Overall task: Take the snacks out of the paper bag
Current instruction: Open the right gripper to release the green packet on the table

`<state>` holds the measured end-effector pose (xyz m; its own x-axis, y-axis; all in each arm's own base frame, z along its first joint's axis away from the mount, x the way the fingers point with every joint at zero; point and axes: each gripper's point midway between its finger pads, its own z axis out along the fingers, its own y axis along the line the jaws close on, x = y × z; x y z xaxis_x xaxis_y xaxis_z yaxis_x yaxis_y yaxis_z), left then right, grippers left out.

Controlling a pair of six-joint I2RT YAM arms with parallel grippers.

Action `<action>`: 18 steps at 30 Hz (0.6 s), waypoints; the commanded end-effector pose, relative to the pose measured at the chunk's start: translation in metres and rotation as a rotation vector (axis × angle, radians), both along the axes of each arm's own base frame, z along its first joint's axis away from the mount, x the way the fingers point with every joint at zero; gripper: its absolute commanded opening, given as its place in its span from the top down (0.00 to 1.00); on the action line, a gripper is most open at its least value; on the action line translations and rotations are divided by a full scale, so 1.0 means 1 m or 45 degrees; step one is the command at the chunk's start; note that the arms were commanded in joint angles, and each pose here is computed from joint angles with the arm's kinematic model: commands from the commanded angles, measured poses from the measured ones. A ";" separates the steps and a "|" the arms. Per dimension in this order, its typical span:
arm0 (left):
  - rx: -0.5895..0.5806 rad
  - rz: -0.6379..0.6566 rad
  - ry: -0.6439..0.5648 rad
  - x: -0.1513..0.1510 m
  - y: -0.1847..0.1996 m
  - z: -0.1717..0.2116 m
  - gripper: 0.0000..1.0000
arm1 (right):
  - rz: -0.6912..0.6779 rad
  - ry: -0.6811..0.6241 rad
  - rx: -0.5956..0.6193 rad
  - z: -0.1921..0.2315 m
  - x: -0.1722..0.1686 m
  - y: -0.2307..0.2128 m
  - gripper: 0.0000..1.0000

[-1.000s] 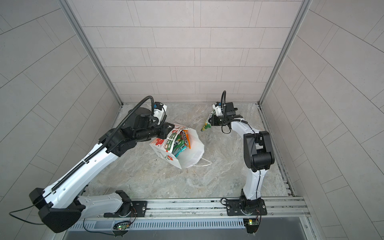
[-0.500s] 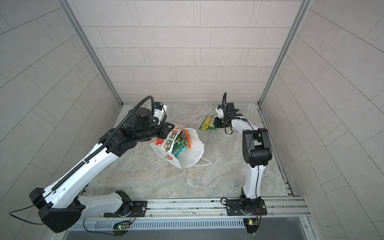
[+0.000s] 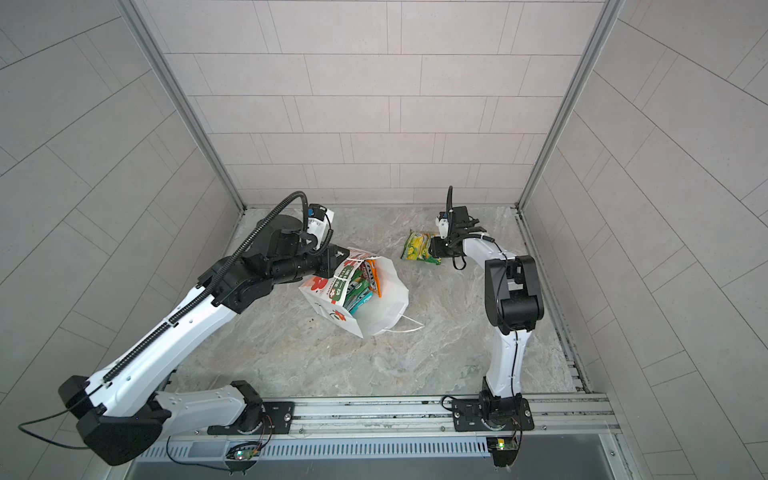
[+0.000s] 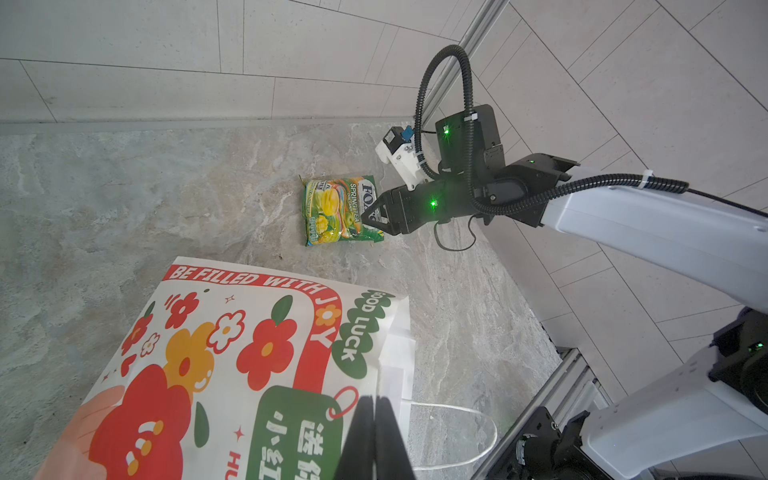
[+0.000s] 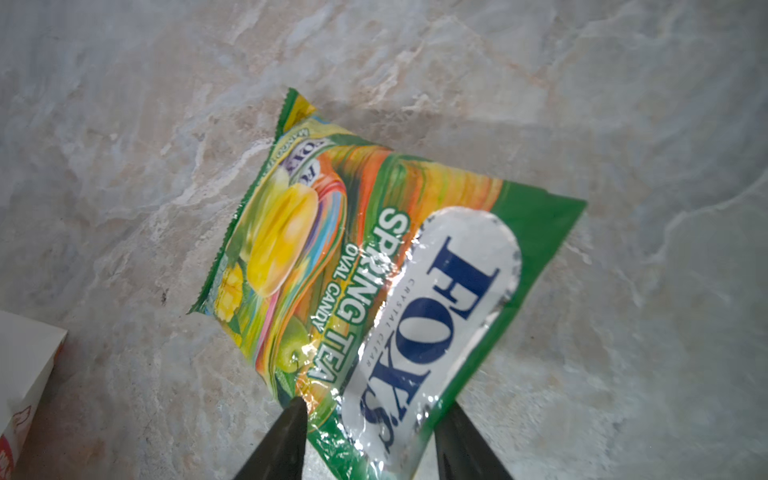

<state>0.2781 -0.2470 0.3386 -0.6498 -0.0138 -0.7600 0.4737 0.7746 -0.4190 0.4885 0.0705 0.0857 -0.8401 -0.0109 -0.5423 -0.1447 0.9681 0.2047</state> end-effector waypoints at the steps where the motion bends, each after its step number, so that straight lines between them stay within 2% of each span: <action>1: -0.032 -0.009 -0.032 -0.002 -0.001 0.012 1.00 | -0.073 -0.100 -0.090 0.039 -0.010 -0.019 0.46; 5: -0.035 -0.004 -0.033 -0.002 -0.001 0.012 1.00 | -0.018 -0.190 0.009 0.066 -0.030 -0.006 0.44; 11: -0.054 -0.008 -0.030 -0.001 -0.003 0.014 1.00 | 0.108 -0.350 0.253 0.110 -0.068 0.026 0.43; 18: -0.074 -0.003 -0.040 -0.001 -0.004 0.018 1.00 | 0.279 -0.640 0.520 0.173 -0.125 0.063 0.43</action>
<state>0.2787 -0.2490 0.3417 -0.6502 -0.0308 -0.7591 0.4721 0.7665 -0.4355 0.3776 0.1121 0.2196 -0.5905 0.0936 -0.8016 -0.3750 0.8477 0.3752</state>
